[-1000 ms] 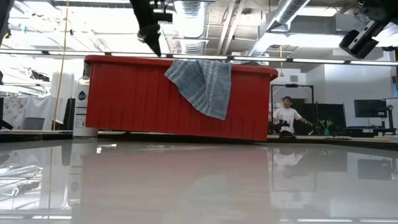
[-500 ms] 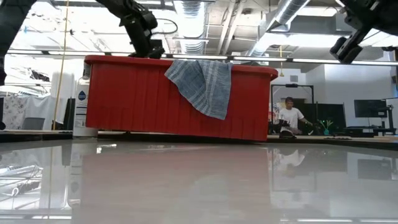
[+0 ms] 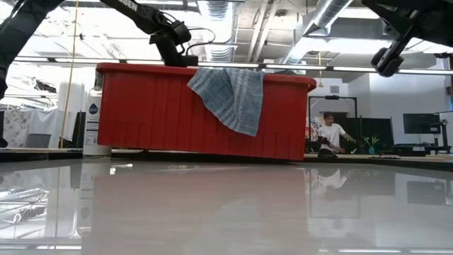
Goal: Fold Laundry from Bin
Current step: Fold the light blue shirt
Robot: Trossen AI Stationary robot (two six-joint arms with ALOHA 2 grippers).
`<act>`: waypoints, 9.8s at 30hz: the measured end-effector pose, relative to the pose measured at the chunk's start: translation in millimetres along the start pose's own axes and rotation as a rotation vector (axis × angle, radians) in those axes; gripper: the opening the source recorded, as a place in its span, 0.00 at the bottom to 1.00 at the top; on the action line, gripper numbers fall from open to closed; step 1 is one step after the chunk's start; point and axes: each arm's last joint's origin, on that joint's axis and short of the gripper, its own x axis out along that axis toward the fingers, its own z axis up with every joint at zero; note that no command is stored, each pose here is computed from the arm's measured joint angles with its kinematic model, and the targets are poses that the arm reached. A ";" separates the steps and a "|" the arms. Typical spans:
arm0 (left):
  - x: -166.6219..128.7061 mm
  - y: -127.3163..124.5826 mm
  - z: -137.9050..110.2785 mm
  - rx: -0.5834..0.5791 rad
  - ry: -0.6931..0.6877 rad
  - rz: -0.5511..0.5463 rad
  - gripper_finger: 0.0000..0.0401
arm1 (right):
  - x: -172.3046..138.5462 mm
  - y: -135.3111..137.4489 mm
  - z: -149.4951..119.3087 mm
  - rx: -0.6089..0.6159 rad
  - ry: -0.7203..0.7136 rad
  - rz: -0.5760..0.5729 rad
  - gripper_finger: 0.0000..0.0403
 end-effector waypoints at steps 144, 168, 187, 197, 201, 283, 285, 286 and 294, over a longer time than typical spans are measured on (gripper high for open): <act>-466.6 -208.1 -13.2 -0.444 0.147 -1.225 0.00 | 249.5 40.8 102.3 -1.178 0.485 -0.082 0.53; -488.5 -292.0 -32.1 -0.586 0.315 -1.051 0.00 | 285.2 -29.8 64.0 -1.157 0.526 -0.244 0.53; -485.2 -293.3 -27.7 -0.674 0.223 -0.987 0.00 | 308.2 -66.8 43.0 -1.216 0.632 -0.446 0.53; -484.5 -300.0 -27.7 -0.637 0.225 -0.985 0.00 | 308.4 -75.1 21.4 -1.086 0.692 -0.506 0.53; -484.4 -300.0 -27.7 -0.637 0.226 -0.986 0.00 | 307.6 -91.3 7.8 -1.081 0.753 -0.539 0.53; -634.2 -327.6 -39.0 -0.628 -0.693 -1.757 0.00 | 86.1 444.2 -5.7 -1.035 0.193 -0.267 0.05; -635.7 -323.1 -43.5 -0.608 -0.747 -1.661 0.00 | 91.8 445.2 -9.2 -1.054 0.192 -0.279 0.05; -636.3 -319.2 -45.5 -0.601 -0.773 -1.606 0.00 | 94.7 444.4 -11.5 -1.060 0.189 -0.282 0.05; -611.4 -278.6 -45.9 -0.733 -0.769 -0.942 0.00 | 144.1 412.6 3.8 -1.106 0.169 -0.497 0.05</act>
